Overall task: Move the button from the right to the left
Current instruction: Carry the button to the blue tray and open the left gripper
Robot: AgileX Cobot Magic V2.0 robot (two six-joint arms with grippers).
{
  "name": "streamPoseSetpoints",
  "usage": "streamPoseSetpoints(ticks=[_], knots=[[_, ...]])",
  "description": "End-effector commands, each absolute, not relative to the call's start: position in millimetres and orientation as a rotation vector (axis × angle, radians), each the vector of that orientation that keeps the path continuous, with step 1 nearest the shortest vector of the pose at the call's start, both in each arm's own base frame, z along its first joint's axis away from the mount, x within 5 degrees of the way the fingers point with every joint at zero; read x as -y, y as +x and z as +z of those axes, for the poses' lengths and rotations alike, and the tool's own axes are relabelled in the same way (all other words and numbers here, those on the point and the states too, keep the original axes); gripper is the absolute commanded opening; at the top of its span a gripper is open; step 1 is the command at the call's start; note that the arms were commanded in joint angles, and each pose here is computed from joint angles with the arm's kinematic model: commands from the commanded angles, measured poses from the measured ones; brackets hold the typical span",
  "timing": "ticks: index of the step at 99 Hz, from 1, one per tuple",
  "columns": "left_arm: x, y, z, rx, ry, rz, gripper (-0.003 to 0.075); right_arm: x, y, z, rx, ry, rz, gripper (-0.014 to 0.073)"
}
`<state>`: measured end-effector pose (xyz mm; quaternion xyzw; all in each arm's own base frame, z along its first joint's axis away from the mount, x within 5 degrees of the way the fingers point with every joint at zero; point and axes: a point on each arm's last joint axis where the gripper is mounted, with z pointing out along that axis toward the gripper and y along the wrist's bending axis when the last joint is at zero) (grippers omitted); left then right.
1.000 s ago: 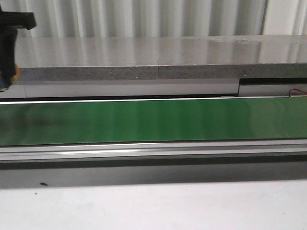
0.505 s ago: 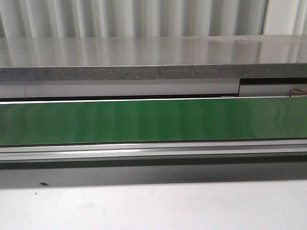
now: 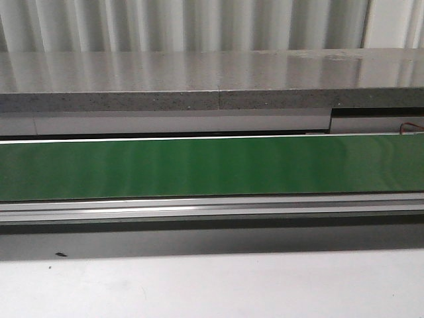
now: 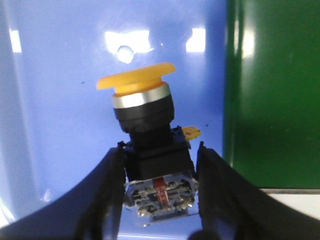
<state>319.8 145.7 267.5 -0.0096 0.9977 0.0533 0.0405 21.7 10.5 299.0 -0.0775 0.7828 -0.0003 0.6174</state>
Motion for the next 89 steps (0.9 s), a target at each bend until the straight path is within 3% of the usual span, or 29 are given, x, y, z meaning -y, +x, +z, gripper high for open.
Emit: streamPoseSetpoints(ticks=[1,26,48,60,75,89], knots=[[-152,313,285,-2.994,-0.053,0.218,0.0071,-10,23,312,-1.725,-0.168,-0.002,-0.0068],[-165,319,241,-3.062,-0.024,0.258,0.0071,-10,23,312,-1.725,-0.168,-0.002,-0.0068],[-170,333,216,-3.076,0.137,0.284,0.0071,-10,23,312,-1.725,-0.168,-0.002,-0.0068],[-170,339,214,-3.023,0.218,0.300,0.0198,-10,23,312,-1.725,-0.168,-0.002,-0.0068],[-170,341,214,-2.998,0.228,0.315,0.0439,-10,23,312,-1.725,-0.168,-0.002,-0.0068],[-165,345,214,-2.986,0.253,0.323,0.0472,-10,23,312,-1.725,-0.168,-0.002,-0.0068]])
